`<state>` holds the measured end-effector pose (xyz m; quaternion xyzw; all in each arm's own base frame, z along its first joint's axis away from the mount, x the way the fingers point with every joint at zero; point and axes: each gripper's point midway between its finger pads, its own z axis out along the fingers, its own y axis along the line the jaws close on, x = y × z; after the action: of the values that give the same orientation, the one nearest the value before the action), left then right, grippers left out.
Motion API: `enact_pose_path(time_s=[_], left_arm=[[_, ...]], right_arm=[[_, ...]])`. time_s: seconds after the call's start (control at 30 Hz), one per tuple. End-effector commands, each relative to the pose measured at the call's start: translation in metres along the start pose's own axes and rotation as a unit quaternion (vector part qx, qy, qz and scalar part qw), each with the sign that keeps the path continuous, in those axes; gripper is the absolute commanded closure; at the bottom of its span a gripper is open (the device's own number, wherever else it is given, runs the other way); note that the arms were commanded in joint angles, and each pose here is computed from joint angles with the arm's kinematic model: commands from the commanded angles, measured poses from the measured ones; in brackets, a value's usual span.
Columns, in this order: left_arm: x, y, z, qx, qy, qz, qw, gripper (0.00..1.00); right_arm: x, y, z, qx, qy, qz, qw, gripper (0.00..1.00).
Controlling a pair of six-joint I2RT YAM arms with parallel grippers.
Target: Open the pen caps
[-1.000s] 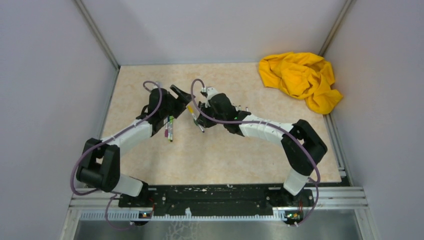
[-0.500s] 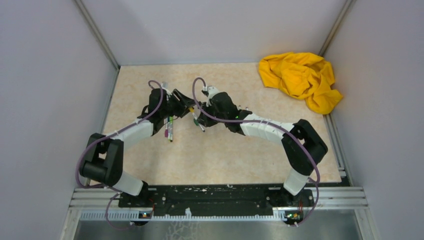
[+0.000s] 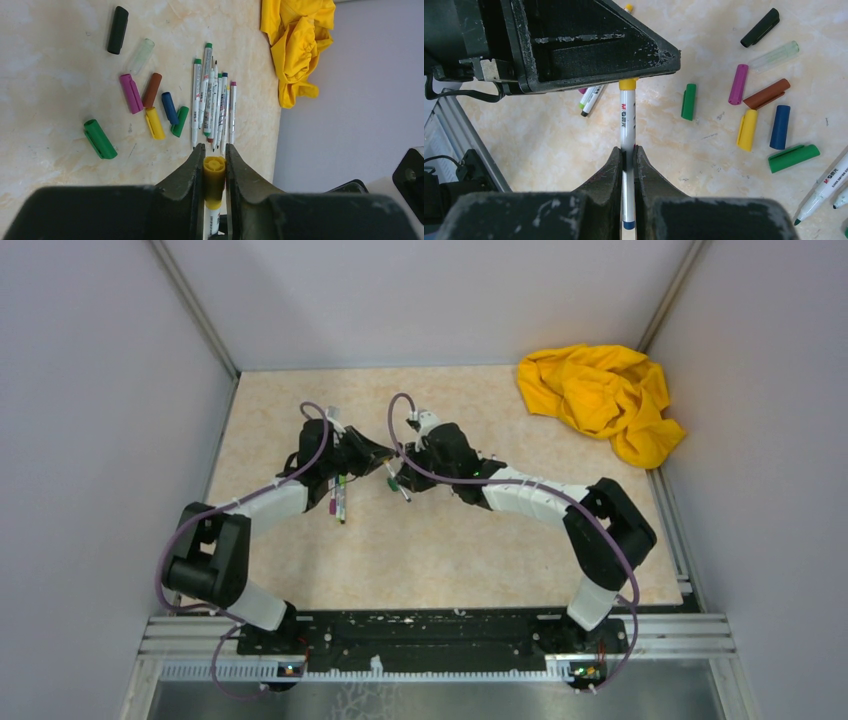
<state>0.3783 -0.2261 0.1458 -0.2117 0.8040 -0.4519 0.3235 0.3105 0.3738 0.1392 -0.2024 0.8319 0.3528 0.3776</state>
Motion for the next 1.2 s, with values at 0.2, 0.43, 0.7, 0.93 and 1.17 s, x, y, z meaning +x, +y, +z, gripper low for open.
enact_pose_path(time_s=[0.2, 0.43, 0.7, 0.93, 1.17], left_arm=[[0.002, -0.006, -0.001, 0.026, 0.007, 0.005, 1.0, 1.0], [0.002, -0.009, -0.003, 0.033, 0.008, 0.004, 0.999, 1.0], [0.006, -0.011, -0.002, 0.041, 0.019, 0.001, 0.999, 1.0], [0.004, -0.011, 0.002, 0.043, 0.016, -0.002, 0.999, 1.0], [-0.03, 0.014, 0.034, -0.003, -0.022, -0.005, 1.0, 1.0]], right_arm=[[-0.027, 0.008, -0.011, -0.017, -0.038, -0.022, 0.999, 0.95], [-0.034, 0.015, 0.001, -0.031, -0.032, -0.023, 0.999, 0.82], [-0.037, 0.015, 0.012, -0.032, -0.027, -0.022, 0.999, 0.81], [-0.033, 0.009, 0.024, -0.029, -0.013, -0.02, 0.999, 1.0], [0.008, -0.012, 0.002, 0.008, 0.02, -0.014, 1.0, 1.0]])
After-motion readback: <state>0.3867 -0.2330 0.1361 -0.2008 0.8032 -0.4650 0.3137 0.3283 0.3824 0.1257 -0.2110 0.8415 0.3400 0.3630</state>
